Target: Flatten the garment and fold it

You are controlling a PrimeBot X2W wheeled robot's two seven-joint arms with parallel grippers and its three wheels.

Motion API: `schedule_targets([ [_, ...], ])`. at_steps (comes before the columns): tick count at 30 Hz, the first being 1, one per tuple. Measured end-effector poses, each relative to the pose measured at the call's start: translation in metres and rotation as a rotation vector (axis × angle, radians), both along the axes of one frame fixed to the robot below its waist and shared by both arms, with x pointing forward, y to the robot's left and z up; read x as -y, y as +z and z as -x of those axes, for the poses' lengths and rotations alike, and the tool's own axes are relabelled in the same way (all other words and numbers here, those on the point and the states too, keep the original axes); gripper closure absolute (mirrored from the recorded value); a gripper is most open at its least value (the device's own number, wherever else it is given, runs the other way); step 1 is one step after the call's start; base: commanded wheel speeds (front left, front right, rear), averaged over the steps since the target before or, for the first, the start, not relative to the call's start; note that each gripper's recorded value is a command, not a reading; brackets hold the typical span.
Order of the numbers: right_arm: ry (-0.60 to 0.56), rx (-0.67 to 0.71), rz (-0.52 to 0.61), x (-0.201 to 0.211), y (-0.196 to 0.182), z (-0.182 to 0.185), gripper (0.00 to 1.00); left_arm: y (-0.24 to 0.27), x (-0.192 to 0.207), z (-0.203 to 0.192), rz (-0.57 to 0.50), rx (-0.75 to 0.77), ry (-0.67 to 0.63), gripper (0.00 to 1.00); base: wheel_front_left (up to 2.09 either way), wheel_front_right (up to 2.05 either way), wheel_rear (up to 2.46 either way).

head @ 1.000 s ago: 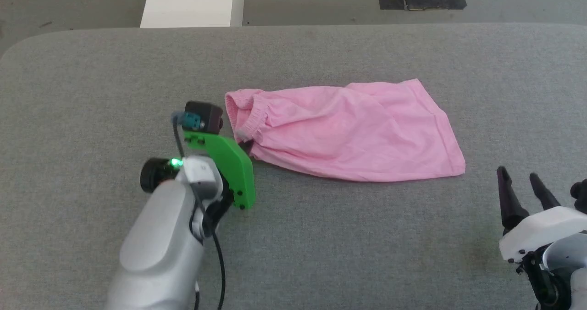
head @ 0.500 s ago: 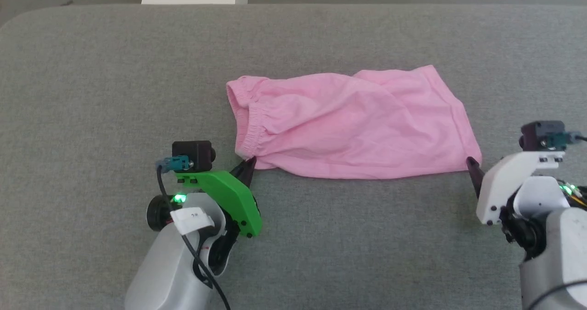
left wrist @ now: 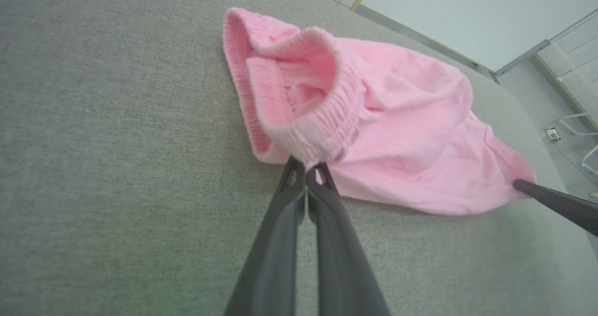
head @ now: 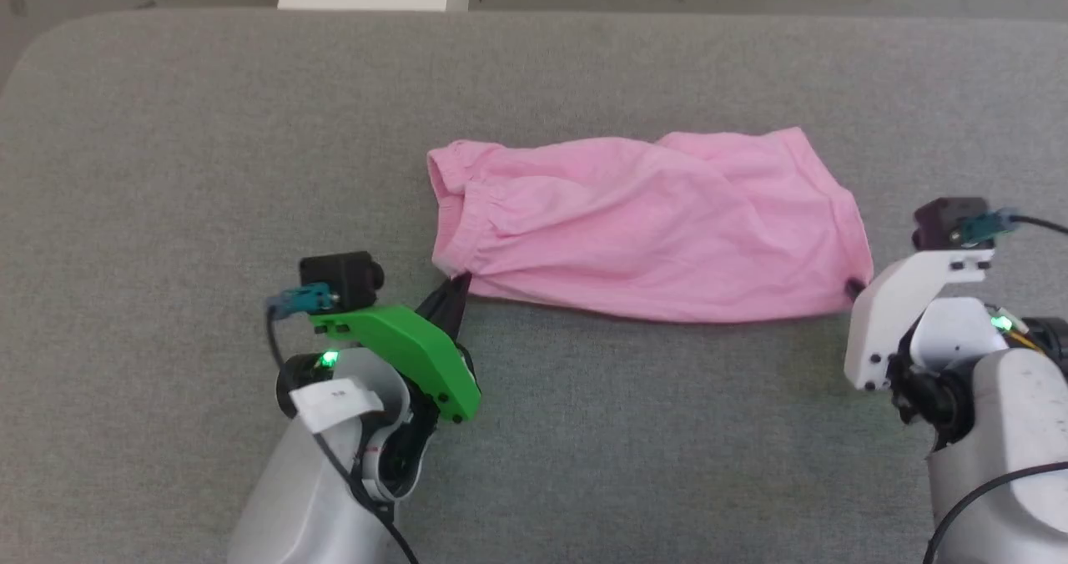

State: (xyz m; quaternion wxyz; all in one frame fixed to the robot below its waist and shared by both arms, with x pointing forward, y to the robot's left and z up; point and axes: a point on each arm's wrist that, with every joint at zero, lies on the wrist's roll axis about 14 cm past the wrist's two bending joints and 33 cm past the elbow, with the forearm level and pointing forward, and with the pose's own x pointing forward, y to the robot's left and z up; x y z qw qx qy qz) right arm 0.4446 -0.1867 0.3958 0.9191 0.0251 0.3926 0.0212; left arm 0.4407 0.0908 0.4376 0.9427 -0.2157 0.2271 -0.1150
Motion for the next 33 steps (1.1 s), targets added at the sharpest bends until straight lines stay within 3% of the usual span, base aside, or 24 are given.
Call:
schedule_targets([
  [4, -0.04, 0.167, -0.133, -0.003, 0.048, -0.016, 1.0, 0.035, -0.001, -0.007, 0.128, 0.084, 0.042, 1.0, 0.0, 0.0, 0.0],
  [10, -0.044, 0.523, -0.397, -0.008, 0.179, -0.041, 1.0, 0.148, -0.007, -0.032, 0.241, 0.364, 0.045, 1.0, 0.0, 0.0, 0.0],
  [19, 0.005, 0.787, -0.509, 0.001, 0.31, -0.026, 1.0, 0.297, -0.03, -0.029, 0.208, 0.7, 0.032, 1.0, 0.0, 0.0, 0.0],
  [26, 0.052, 0.811, -0.544, -0.006, 0.346, -0.032, 1.0, 0.319, -0.042, -0.043, 0.137, 0.683, 0.053, 1.0, 0.0, 0.0, 0.0],
  [33, 0.065, 0.81, -0.517, -0.015, 0.361, -0.076, 1.0, 0.304, -0.047, -0.089, 0.027, 0.607, 0.075, 1.0, 0.0, 0.0, 0.0],
])
